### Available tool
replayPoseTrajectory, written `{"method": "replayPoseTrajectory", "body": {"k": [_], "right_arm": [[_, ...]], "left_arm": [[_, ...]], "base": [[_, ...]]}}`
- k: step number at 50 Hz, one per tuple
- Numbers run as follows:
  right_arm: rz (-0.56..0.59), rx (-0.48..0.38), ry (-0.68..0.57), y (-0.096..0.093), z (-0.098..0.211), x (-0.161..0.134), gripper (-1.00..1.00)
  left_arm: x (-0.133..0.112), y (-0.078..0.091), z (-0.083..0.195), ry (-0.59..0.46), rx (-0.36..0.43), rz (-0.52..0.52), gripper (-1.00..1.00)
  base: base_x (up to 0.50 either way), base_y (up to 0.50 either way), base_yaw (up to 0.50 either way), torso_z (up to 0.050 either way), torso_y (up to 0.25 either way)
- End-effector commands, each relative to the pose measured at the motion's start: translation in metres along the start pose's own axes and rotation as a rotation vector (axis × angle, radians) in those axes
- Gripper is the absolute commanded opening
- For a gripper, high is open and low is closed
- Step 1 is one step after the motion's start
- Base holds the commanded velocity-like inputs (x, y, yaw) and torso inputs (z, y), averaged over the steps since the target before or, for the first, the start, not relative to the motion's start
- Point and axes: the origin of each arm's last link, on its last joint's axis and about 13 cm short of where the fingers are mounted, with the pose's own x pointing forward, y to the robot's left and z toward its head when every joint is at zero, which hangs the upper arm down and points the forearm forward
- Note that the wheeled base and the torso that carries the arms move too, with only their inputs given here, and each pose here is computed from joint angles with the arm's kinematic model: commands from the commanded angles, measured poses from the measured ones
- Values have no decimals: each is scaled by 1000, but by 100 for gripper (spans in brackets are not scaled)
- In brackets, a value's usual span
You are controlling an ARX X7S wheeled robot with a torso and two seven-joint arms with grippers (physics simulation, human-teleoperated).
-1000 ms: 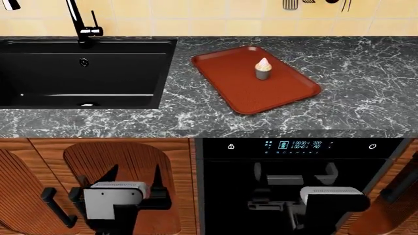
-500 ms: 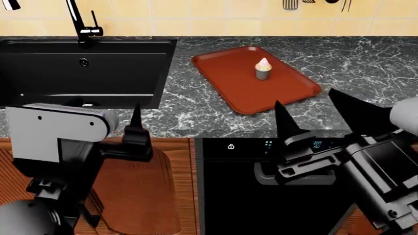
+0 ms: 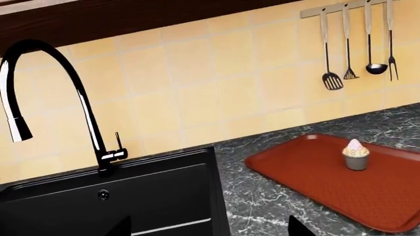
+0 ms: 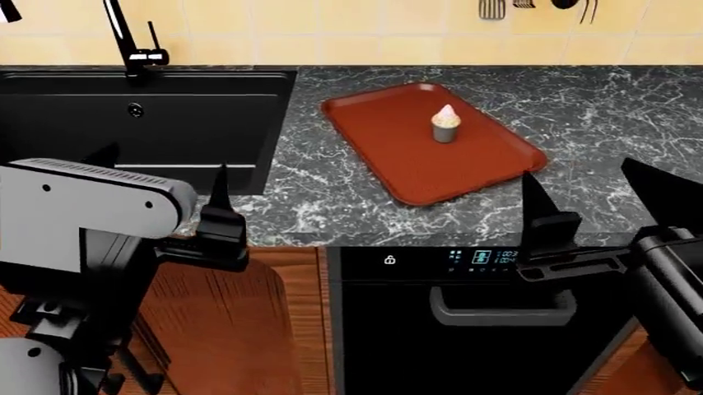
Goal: Move the fresh-baked cupcake off the tray onto the counter, and place the bowl used for mixing into the sink.
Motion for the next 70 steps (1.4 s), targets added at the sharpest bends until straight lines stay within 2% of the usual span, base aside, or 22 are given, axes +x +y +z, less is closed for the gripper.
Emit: {"method": "replayPoseTrajectory", "body": {"k": [1, 42, 65, 68, 70], "right_arm": [[-31, -15, 16, -2, -4, 0, 100], [-46, -40, 34, -1, -10, -3, 100], [-56, -46, 39, -2, -10, -2, 100], [-105, -65, 22, -4, -11, 1, 100], [-94, -35, 33, -4, -11, 2, 100]], "left_arm": [[0, 0, 2, -15, 23, -4, 100], [1, 0, 1, -22, 20, -2, 100], [2, 0, 3, -24, 21, -2, 100], [2, 0, 3, -24, 22, -3, 100], [3, 0, 3, -25, 20, -4, 100]], "base": [[340, 0, 0, 0, 0], [333, 0, 0, 0, 0], [149, 0, 0, 0, 1], [0, 0, 0, 0, 0], [0, 0, 0, 0, 0]]}}
